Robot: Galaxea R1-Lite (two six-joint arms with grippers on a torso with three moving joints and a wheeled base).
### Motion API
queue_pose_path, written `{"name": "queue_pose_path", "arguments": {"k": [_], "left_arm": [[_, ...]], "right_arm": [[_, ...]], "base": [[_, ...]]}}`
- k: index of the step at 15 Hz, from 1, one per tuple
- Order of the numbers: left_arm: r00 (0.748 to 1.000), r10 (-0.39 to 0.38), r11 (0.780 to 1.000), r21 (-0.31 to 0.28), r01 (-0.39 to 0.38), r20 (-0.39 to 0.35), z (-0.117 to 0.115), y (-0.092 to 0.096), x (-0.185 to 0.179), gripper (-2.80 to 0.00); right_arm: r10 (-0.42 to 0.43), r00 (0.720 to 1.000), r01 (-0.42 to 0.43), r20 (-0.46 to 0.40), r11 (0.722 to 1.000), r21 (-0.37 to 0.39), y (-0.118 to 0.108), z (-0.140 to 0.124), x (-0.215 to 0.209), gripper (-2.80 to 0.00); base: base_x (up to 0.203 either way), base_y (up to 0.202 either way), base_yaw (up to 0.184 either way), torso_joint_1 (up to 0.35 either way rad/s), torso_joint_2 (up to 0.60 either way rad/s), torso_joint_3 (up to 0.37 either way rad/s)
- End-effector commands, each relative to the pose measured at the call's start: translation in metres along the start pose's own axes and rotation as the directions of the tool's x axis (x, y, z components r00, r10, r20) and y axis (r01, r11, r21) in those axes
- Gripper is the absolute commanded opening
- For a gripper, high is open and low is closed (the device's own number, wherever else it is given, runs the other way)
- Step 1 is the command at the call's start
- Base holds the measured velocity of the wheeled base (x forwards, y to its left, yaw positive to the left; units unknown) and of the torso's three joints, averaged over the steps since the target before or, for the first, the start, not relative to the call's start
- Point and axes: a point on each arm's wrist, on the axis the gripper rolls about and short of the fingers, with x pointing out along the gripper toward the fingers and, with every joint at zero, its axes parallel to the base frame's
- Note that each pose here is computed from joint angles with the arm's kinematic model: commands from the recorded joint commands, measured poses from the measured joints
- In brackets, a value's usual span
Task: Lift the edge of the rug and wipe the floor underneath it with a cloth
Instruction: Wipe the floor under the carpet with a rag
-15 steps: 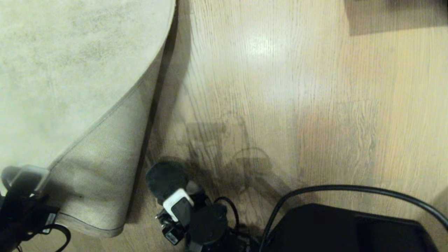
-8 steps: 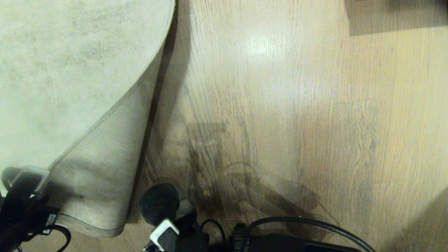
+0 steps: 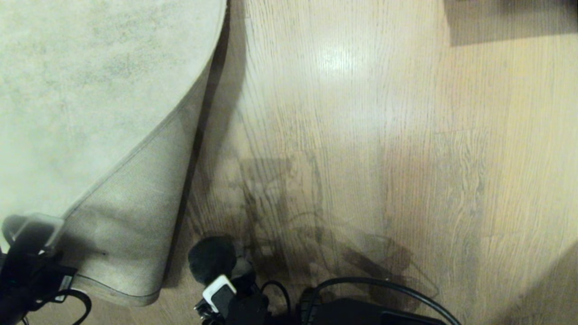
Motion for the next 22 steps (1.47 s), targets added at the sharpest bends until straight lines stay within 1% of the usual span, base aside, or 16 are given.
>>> {"name": "queue_pose_path", "arguments": {"k": [1, 4, 7, 9, 12, 15, 18, 20, 22], "left_arm": [[1.0, 0.002, 1.0, 0.003, -0.002, 0.001, 0.0, 0.0, 0.0, -2.8], [1.0, 0.003, 1.0, 0.004, -0.003, 0.002, 0.0, 0.0, 0.0, -2.8], [1.0, 0.002, 1.0, 0.005, -0.002, 0.003, 0.001, 0.0, 0.0, -2.8], [1.0, 0.0, 1.0, 0.005, 0.0, 0.001, 0.001, 0.0, 0.001, -2.8], [1.0, -0.003, 1.0, 0.005, 0.003, -0.001, 0.001, 0.0, 0.002, -2.8], [1.0, -0.004, 1.0, 0.006, 0.004, -0.003, 0.0, 0.0, 0.002, -2.8], [1.0, -0.004, 1.0, 0.006, 0.004, -0.003, 0.0, 0.0, 0.002, -2.8], [1.0, -0.003, 1.0, 0.006, 0.003, -0.002, 0.0, 0.0, 0.002, -2.8], [1.0, -0.003, 1.0, 0.006, 0.003, -0.002, 0.0, 0.0, 0.002, -2.8]], "right_arm": [[-0.043, 0.999, 0.043, 0.004, 0.999, -0.004, -0.017, -0.003, 0.008, -2.8], [-0.112, 0.994, 0.112, 0.019, 0.993, -0.038, -0.047, -0.003, 0.02, -2.8], [-0.217, 0.974, 0.221, 0.059, 0.973, -0.068, -0.088, -0.001, 0.029, -2.8], [-0.253, 0.964, 0.259, 0.085, 0.963, -0.077, -0.105, 0.012, 0.03, -2.8], [-0.286, 0.951, 0.295, 0.114, 0.953, -0.071, -0.123, 0.03, 0.028, -2.8], [-0.338, 0.934, 0.347, 0.12, 0.935, -0.07, -0.152, 0.044, 0.023, -2.8], [-0.39, 0.909, 0.401, 0.148, 0.915, -0.05, -0.18, 0.063, 0.019, -2.8], [-0.405, 0.9, 0.416, 0.16, 0.908, -0.042, -0.189, 0.073, 0.015, -2.8], [-0.399, 0.902, 0.41, 0.165, 0.911, -0.041, -0.189, 0.08, 0.01, -2.8]], "base": [[0.0, 0.0, 0.0, 0.0, 0.0, 0.0], [0.0, 0.0, 0.0, 0.0, 0.0, 0.0], [0.0, 0.0, 0.0, 0.0, 0.0, 0.0], [0.0, 0.0, 0.0, 0.0, 0.0, 0.0], [0.0, 0.0, 0.0, 0.0, 0.0, 0.0], [0.0, 0.0, 0.0, 0.0, 0.0, 0.0], [0.0, 0.0, 0.0, 0.0, 0.0, 0.0], [0.0, 0.0, 0.0, 0.0, 0.0, 0.0], [0.0, 0.0, 0.0, 0.0, 0.0, 0.0]]}}
